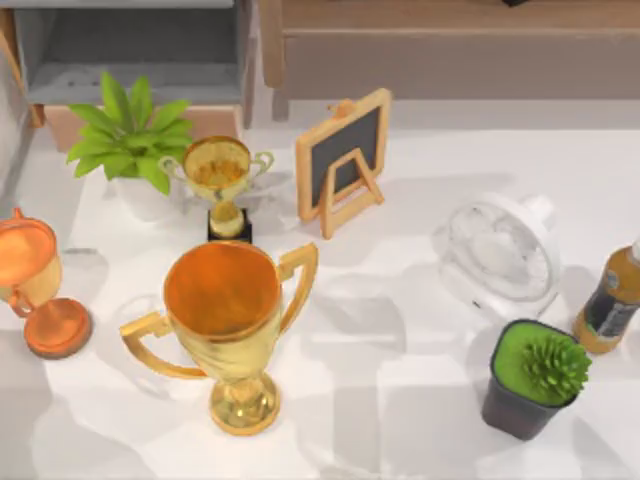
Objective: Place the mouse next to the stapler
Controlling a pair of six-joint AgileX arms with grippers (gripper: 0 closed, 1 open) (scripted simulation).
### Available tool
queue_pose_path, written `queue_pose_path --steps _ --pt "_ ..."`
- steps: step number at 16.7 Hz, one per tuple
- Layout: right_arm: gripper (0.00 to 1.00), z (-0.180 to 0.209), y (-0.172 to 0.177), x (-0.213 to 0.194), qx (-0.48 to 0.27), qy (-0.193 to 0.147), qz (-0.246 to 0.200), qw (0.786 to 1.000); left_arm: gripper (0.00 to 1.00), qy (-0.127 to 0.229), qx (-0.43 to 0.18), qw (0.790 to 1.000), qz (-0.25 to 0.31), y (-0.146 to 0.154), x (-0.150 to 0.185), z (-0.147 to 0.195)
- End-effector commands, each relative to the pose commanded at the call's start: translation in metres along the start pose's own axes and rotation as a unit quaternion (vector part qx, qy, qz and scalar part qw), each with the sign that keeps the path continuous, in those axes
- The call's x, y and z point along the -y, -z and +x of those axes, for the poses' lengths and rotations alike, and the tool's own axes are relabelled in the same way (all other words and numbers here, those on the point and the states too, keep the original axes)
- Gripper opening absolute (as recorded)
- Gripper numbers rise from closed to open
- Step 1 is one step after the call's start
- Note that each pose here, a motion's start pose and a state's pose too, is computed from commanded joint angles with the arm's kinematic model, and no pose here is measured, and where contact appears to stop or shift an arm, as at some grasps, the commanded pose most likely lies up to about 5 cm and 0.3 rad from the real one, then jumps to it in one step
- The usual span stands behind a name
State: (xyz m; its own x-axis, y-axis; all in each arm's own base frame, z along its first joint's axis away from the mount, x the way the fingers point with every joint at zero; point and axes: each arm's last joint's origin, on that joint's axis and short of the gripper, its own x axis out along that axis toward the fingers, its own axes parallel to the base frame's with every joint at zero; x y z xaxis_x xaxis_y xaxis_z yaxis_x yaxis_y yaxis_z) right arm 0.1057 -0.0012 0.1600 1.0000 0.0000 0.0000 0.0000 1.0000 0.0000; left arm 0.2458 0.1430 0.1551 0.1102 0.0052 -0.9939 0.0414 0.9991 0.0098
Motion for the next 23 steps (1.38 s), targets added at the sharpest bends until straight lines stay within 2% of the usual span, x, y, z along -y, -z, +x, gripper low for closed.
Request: queue_pose_path --steps 15,23 --pt "1.0 0.0 0.0 0.0 0.0 0.0 0.0 1.0 0.0 -0.02 0.034 0.999 0.0 -0.006 -0.004 -0.007" --pt "1.0 0.0 0.0 0.0 0.0 0.0 0.0 1.0 0.0 0.001 -0.002 1.0 -0.003 0.001 -0.001 0.016"
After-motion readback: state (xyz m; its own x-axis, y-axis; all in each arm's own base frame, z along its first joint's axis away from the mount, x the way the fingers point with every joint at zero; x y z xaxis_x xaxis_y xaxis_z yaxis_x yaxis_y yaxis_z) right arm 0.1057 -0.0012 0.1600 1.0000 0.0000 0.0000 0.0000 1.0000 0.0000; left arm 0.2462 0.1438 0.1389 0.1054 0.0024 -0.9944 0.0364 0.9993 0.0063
